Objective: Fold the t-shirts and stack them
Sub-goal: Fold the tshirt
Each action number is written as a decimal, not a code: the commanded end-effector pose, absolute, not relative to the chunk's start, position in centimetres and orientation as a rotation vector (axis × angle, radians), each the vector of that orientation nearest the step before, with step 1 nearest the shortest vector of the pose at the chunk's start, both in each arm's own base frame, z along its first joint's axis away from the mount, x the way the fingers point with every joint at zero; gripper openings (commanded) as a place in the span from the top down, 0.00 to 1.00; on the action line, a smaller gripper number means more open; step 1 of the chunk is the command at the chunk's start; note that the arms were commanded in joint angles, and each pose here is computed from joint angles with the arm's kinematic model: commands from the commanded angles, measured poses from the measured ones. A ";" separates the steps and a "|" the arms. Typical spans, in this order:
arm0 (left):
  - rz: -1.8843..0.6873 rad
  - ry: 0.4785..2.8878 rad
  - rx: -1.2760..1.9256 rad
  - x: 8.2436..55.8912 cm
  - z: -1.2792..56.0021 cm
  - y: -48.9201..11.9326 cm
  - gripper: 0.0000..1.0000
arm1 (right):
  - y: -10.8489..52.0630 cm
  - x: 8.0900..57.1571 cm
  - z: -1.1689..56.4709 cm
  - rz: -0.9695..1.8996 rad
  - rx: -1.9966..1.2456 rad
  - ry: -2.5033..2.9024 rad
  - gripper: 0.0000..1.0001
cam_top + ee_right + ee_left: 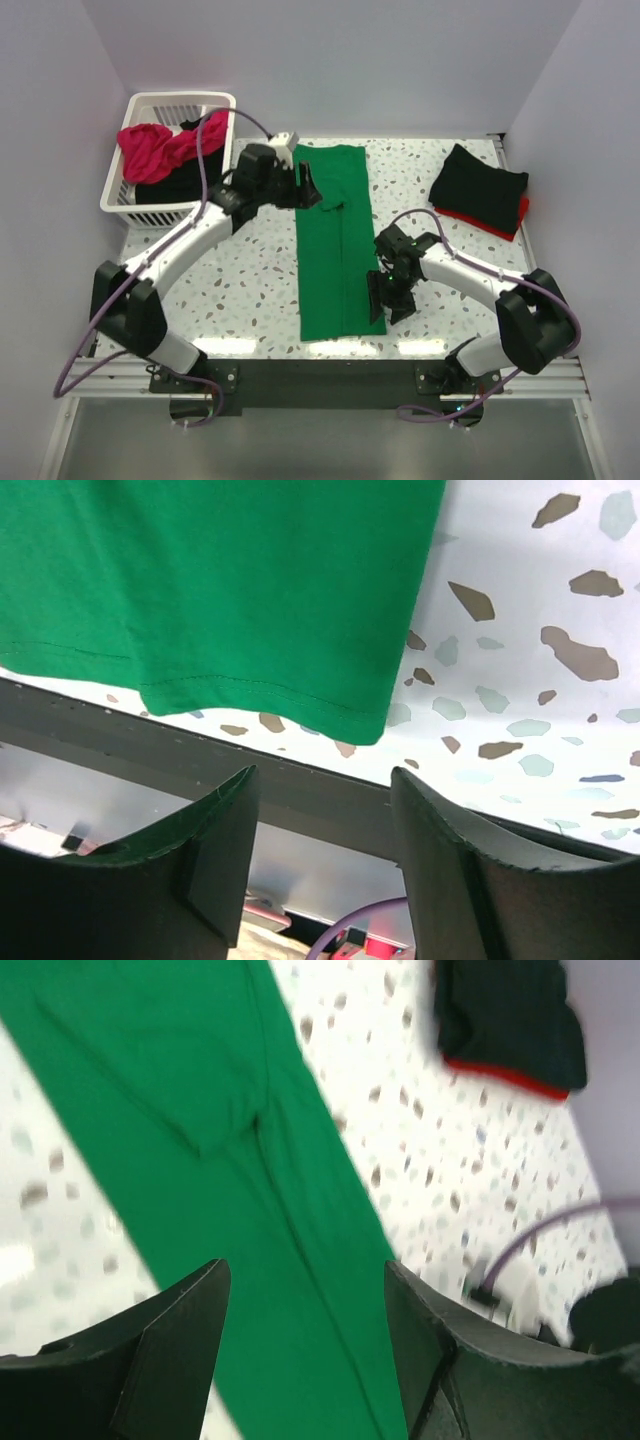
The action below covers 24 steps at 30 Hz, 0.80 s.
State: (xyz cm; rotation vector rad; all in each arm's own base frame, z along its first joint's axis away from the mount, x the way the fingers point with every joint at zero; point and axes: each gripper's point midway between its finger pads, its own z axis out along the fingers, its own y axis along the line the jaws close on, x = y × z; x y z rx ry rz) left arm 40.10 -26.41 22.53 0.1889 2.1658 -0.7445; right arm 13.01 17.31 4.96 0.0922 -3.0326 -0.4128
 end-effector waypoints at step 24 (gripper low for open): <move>-0.676 2.876 0.067 11.8 2.3 -24.1 0.35 | 16.9 13.4 1.7 -0.361 0.188 -3.036 0.56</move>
